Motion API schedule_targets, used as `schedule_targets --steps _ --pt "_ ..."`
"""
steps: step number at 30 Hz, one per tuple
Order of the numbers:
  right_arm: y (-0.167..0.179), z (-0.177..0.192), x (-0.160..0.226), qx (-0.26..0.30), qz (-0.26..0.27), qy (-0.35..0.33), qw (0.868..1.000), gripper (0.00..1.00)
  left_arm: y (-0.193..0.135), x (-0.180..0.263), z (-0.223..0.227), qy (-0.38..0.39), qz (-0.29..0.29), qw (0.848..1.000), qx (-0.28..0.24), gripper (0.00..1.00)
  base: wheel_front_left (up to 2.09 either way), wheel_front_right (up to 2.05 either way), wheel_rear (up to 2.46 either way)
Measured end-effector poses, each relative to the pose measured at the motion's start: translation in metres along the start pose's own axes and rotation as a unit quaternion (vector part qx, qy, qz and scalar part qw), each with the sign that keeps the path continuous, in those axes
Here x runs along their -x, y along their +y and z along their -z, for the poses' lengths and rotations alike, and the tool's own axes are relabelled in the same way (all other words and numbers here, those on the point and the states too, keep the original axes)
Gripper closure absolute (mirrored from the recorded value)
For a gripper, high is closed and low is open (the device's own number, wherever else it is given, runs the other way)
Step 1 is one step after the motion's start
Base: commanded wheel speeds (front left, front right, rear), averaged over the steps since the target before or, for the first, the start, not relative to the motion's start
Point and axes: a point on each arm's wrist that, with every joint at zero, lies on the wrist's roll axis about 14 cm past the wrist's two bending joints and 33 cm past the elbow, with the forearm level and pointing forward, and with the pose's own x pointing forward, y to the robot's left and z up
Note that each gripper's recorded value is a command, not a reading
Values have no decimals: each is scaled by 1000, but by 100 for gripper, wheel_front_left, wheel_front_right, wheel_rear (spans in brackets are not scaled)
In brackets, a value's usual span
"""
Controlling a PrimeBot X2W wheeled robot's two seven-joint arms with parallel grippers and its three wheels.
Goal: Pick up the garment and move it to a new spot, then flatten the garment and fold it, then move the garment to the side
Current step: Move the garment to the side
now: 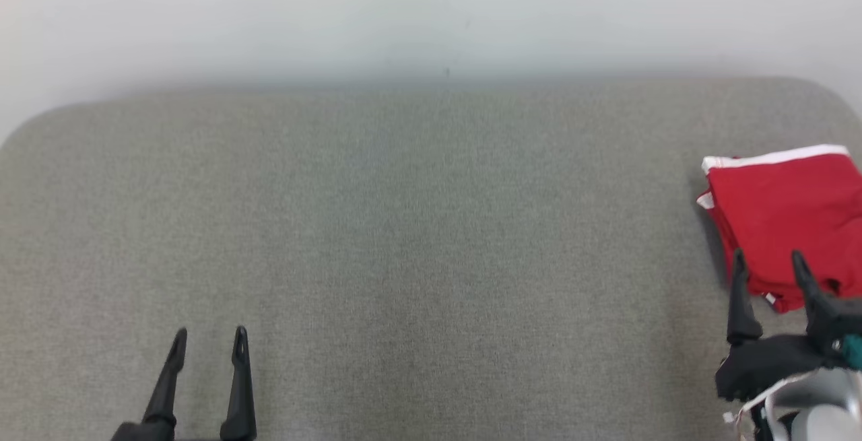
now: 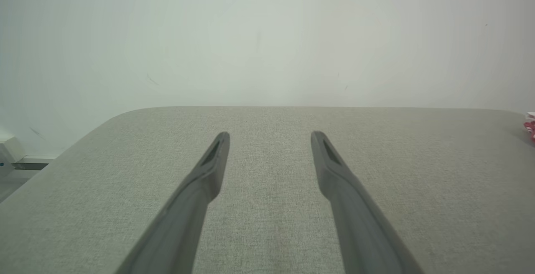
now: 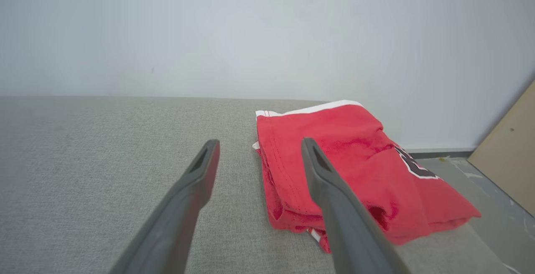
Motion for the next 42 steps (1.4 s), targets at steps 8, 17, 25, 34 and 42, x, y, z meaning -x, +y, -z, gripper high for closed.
schedule_targets --steps 8,17,25,34,42 --pt "32 -21 42 -50 -43 -44 997 0 6 25 -7 -9 -18 1000 24 0 0 0 0" --pt "72 -8 65 -87 -101 -31 991 0 9 41 1 4 -24 1000 13 0 0 0 0" --pt "64 -1 74 -79 -90 -35 992 0 6 45 10 17 -23 999 15 0 0 0 0" --pt "61 0 78 -83 -85 -41 992 0 8 48 13 21 -27 999 18 0 0 0 0" --pt "62 -1 78 -88 -87 -42 991 0 11 48 12 20 -31 999 20 0 0 0 0"
